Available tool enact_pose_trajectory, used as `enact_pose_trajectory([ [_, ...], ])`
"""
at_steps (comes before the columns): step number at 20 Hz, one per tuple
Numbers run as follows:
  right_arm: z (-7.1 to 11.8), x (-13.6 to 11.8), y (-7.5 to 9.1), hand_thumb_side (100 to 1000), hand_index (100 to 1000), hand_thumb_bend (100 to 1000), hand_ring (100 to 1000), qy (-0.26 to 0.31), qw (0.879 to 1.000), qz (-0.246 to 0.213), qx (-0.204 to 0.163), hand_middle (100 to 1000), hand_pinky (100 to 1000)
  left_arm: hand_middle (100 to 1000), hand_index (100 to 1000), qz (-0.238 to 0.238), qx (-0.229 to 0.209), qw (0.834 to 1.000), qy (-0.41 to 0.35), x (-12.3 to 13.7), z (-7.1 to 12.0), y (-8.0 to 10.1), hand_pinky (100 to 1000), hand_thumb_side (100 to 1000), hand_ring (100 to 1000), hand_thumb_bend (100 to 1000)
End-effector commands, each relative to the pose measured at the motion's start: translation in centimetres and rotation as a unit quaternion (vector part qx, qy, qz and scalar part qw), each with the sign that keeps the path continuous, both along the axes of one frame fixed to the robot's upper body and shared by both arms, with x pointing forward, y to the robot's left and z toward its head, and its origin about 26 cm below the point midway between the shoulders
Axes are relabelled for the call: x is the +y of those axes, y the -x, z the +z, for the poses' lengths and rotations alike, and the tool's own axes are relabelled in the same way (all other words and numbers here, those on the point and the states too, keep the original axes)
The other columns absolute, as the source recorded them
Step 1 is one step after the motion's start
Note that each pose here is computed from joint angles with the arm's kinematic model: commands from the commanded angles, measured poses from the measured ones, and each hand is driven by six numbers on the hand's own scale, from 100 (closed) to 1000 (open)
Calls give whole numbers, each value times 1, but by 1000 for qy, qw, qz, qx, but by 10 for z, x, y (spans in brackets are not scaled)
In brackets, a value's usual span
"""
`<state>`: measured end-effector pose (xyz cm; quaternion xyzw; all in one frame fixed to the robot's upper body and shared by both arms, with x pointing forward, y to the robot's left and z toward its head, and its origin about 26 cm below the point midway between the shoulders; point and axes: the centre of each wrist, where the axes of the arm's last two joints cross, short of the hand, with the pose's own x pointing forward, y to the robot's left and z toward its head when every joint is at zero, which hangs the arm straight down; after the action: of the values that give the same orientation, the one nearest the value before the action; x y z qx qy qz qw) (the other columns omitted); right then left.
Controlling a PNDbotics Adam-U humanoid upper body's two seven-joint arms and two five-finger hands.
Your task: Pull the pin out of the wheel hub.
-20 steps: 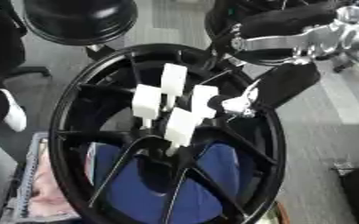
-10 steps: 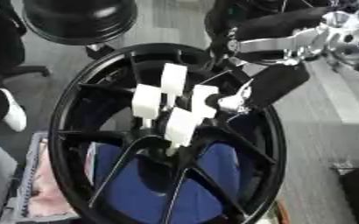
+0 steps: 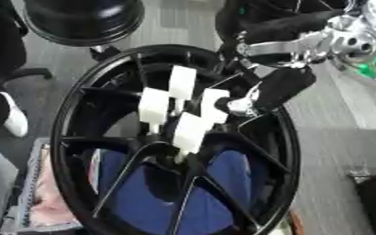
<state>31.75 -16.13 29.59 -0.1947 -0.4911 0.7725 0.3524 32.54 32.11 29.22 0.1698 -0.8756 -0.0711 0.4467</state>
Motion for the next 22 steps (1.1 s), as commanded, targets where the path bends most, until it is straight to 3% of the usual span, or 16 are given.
enact_pose_trajectory([
  [1, 5, -4, -1, 649, 911, 263, 889, 5, 1000, -4, -2, 830, 890, 716, 821, -1, -12, 1000, -7, 1, 9, 2, 763, 718, 850, 236],
  [22, -11, -7, -12, 652, 914, 258, 889, 4, 1000, -12, 19, 835, 890, 717, 821, -4, -11, 1000, -4, 0, 8, 2, 765, 725, 850, 229],
])
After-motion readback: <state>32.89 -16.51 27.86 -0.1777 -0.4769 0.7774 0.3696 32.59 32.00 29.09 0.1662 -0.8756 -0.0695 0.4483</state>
